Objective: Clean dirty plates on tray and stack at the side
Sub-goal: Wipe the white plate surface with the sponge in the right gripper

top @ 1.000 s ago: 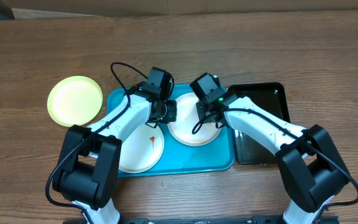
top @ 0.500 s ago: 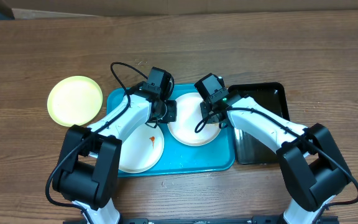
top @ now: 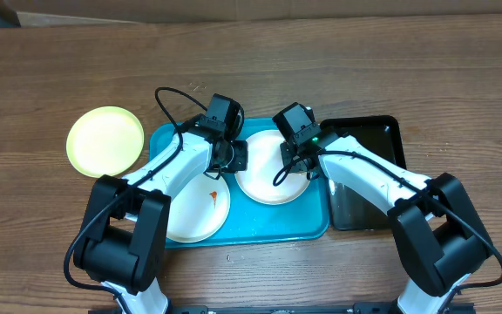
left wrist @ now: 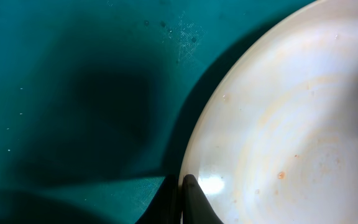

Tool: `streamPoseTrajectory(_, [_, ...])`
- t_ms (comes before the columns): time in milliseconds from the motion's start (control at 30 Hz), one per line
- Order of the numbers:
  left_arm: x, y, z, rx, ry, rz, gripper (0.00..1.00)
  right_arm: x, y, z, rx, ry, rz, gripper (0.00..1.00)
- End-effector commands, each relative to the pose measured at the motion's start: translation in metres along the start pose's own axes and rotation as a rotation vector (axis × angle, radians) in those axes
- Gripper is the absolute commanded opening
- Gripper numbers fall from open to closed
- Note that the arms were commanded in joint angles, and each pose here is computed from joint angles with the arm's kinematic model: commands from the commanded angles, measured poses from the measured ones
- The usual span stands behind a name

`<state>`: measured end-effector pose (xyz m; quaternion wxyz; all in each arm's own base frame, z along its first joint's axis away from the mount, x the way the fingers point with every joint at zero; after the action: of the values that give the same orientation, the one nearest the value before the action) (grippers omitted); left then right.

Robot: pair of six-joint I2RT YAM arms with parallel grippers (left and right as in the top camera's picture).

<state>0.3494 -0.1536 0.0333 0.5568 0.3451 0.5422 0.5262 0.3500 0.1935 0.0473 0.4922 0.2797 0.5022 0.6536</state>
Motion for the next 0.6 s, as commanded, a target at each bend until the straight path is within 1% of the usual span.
streamPoseTrajectory(0, [-0.001, 0.005, -0.001, -0.015, -0.014, 0.009, 0.04, 0.0, -0.004, -0.003, 0.009, -0.001, 0.007, 0.04])
streamPoseTrajectory(233, [-0.001, 0.005, -0.001, -0.014, -0.013, 0.009, 0.04, 0.008, -0.034, -0.018, 0.085, 0.012, 0.029, 0.04])
streamPoseTrajectory(333, [-0.001, 0.005, -0.001, -0.015, -0.014, 0.009, 0.04, 0.017, -0.036, -0.023, 0.107, 0.049, 0.086, 0.04])
streamPoseTrajectory(433, [-0.001, 0.005, -0.001, -0.014, -0.014, 0.009, 0.04, 0.036, -0.031, -0.026, 0.123, 0.132, 0.219, 0.04])
streamPoseTrajectory(467, [-0.001, 0.005, -0.001, -0.014, -0.014, 0.009, 0.04, 0.047, -0.026, -0.03, 0.139, 0.184, 0.304, 0.04])
streamPoseTrajectory(567, [-0.001, 0.005, -0.001, -0.014, -0.013, 0.009, 0.04, 0.063, -0.016, -0.033, 0.153, 0.239, 0.432, 0.04])
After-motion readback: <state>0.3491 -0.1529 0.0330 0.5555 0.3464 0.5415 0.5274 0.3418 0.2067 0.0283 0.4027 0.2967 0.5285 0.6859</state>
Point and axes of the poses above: each gripper's point midway between its finger pads, its own y axis back along the fingers, its own x axis along the line the jaws close on, z = x × y, the point moved 2 cm from there along y, back along the fingers, and after that the axes turned 13 degrees about y, right-handed, at the moved point
